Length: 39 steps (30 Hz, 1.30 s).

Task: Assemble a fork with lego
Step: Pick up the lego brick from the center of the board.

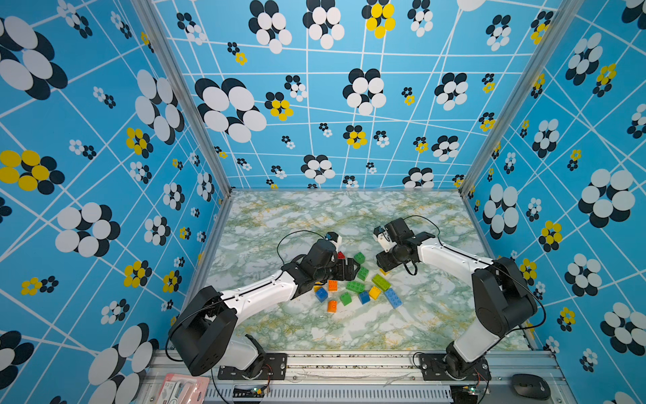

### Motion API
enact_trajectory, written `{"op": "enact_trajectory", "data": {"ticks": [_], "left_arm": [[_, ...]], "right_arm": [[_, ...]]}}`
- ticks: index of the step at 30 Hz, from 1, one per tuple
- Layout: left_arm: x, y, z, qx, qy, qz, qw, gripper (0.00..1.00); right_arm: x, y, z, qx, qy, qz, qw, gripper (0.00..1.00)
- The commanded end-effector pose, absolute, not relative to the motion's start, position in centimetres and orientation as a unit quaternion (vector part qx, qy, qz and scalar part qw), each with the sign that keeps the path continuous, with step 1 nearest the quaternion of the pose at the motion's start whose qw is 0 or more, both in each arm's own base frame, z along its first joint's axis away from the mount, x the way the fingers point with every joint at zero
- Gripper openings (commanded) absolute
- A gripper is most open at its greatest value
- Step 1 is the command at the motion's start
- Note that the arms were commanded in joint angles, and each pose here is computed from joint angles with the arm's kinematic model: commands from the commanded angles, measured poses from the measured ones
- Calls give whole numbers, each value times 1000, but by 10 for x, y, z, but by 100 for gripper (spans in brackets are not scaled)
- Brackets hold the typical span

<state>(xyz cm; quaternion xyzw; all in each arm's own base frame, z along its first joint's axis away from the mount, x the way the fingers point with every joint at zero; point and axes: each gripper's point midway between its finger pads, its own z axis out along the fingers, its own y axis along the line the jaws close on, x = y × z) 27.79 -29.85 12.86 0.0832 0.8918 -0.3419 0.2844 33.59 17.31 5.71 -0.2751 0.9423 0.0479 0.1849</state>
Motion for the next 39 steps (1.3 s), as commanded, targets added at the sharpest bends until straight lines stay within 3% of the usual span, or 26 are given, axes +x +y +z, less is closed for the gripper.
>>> {"op": "enact_trajectory", "data": {"ticks": [1,12,26,34,39], "left_arm": [[278,-301,124,81,892,-348,276,91],[278,-303,120,85,896,-344,267,88],[278,-301,119,85,897,-340,269,85],[274,-311,131,97,894,-340,274,87],[267,-323,142,108,887,-352,278,88]], "right_arm": [[331,170,53,-294,941,31,166,56],[333,169,44,-301,941,12,157,50],[332,168,46,-296,942,7,155,36],[340,150,93,-207,952,-21,226,30],[318,168,123,-193,946,-4,260,24]]}}
